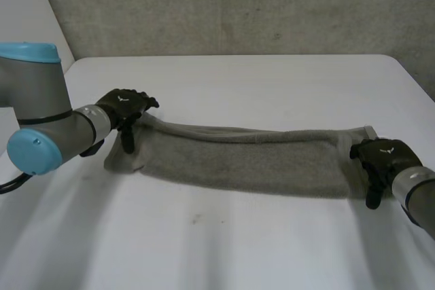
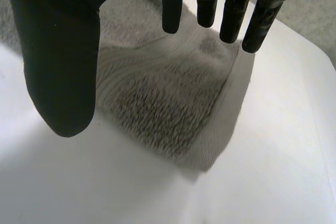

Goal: Fold the towel.

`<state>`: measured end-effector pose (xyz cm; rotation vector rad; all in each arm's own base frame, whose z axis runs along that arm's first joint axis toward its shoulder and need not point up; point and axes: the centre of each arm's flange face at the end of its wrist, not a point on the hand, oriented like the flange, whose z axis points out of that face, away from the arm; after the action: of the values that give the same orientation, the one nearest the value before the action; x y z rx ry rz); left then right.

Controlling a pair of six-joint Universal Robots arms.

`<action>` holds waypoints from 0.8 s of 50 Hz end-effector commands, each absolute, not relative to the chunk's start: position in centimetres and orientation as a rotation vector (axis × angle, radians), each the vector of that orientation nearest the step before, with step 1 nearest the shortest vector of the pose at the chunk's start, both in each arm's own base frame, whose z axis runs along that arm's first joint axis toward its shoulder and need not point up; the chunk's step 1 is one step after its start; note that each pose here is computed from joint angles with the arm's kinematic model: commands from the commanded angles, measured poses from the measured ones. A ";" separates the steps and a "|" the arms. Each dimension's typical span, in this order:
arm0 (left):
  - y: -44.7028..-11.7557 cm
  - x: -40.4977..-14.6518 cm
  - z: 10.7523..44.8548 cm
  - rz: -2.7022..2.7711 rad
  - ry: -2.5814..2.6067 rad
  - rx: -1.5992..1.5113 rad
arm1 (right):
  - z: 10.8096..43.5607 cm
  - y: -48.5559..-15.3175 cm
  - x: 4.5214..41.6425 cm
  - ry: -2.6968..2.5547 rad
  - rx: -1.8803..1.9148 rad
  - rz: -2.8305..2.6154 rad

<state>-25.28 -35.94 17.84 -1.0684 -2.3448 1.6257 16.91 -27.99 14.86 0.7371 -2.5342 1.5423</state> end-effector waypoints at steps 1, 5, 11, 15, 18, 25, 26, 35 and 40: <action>-35.5 -25.2 18.0 1.621 -2.346 -1.065 | 13.4 -27.9 16.3 -2.505 0.720 1.557; -35.3 -25.1 18.1 1.614 -2.348 -1.064 | 12.7 -28.4 16.0 -2.463 0.722 1.578; -35.1 -25.1 18.1 1.611 -2.347 -1.065 | 11.9 -29.0 15.7 -2.448 0.730 1.564; -35.1 -25.0 18.2 1.611 -2.348 -1.064 | 11.5 -29.7 15.4 -2.423 0.727 1.562; -35.0 -25.0 18.0 1.605 -2.352 -1.064 | 11.9 -30.6 14.1 -2.392 0.665 1.569; -34.6 -24.9 18.3 1.603 -2.351 -1.065 | 13.8 -32.6 10.3 -2.295 0.501 1.577; -34.5 -24.8 18.4 1.603 -2.353 -1.063 | 14.6 -33.3 9.3 -2.257 0.482 1.575; -34.1 -23.6 19.3 1.615 -2.376 -1.036 | 18.1 -36.3 4.9 -2.036 0.546 1.475; -34.2 -23.2 19.6 1.626 -2.382 -1.023 | 21.8 -36.5 11.2 -1.962 0.646 1.699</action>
<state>-23.87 -34.14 19.09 -1.0432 -2.3704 1.6106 5.43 -35.84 17.50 0.5162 -2.0760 1.5002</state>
